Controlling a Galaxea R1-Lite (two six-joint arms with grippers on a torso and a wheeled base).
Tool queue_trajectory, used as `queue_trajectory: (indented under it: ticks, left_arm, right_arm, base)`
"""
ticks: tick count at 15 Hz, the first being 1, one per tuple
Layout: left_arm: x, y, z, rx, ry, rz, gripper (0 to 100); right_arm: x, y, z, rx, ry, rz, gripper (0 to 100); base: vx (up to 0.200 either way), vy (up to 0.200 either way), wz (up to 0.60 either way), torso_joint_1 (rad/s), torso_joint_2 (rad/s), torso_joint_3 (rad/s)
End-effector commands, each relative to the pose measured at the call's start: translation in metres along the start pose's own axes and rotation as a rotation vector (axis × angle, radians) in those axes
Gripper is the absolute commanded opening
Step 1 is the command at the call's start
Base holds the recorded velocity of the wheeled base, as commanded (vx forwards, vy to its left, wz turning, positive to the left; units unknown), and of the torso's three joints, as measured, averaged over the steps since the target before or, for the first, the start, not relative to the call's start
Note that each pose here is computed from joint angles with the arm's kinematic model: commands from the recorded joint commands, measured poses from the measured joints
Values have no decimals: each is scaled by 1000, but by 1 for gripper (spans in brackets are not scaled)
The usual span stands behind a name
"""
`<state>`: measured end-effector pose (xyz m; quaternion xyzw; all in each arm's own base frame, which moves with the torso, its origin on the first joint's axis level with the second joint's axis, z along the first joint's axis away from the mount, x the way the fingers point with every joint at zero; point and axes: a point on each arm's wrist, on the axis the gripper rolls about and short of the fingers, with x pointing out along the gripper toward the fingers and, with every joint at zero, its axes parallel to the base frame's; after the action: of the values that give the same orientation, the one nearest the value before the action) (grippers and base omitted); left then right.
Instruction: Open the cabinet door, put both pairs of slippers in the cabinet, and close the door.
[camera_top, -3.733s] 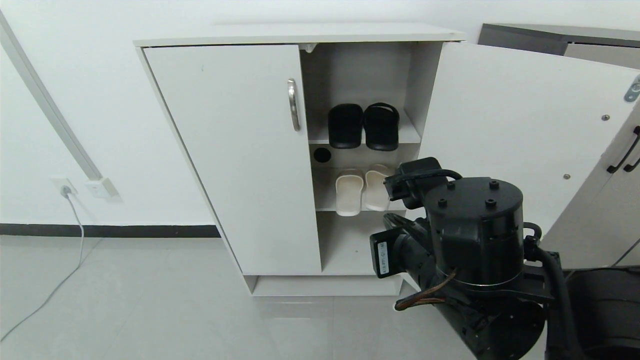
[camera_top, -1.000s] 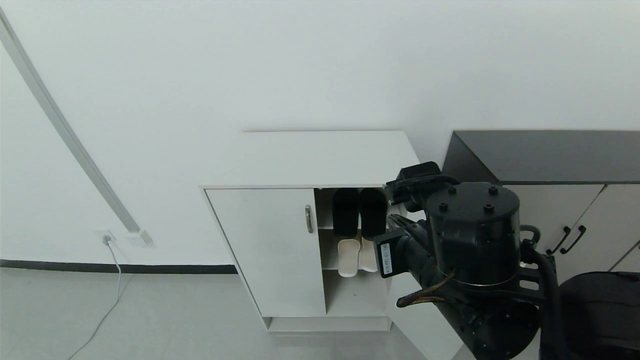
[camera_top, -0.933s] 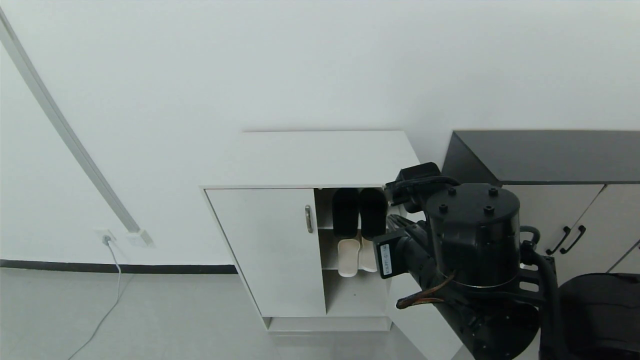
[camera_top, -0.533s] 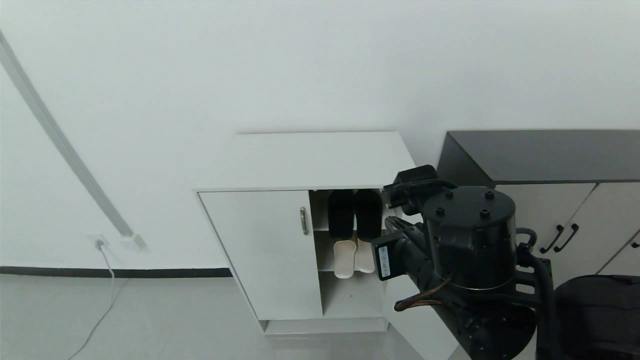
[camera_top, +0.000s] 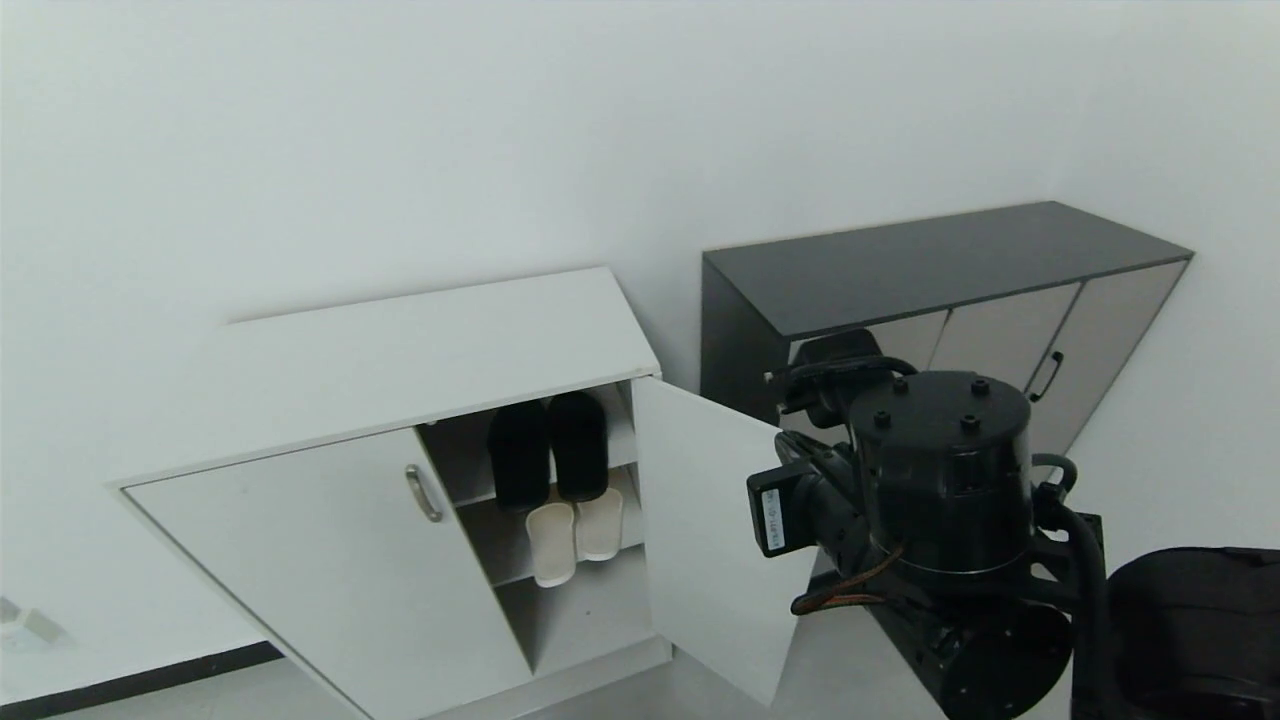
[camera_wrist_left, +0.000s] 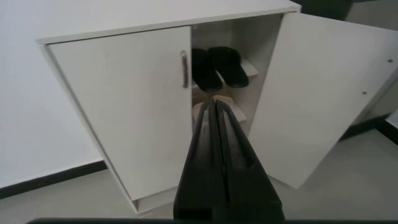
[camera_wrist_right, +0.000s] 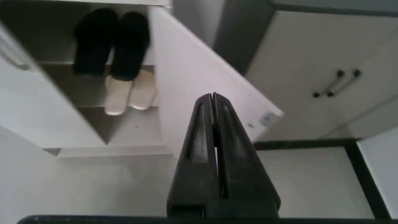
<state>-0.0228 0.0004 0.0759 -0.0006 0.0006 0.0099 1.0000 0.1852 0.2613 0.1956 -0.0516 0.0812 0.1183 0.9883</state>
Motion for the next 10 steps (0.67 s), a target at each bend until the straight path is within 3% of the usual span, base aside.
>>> queue_trajectory:
  ticks: [1, 5, 10]
  left_arm:
    - [0, 0, 0, 0, -1, 2, 0]
    - [0, 0, 0, 1, -1, 2, 0]
    - [0, 0, 0, 1, 0, 2, 0]
  right_arm:
    - [1, 0, -1, -2, 2, 0, 0]
    - [2, -1, -1, -2, 2, -5, 0]
    - [5, -1, -4, -8, 11, -13, 0]
  base:
    - [0, 0, 0, 0, 0, 0]
    - [0, 0, 0, 0, 0, 0]
    - [-200, 0, 0, -3, 1, 0]
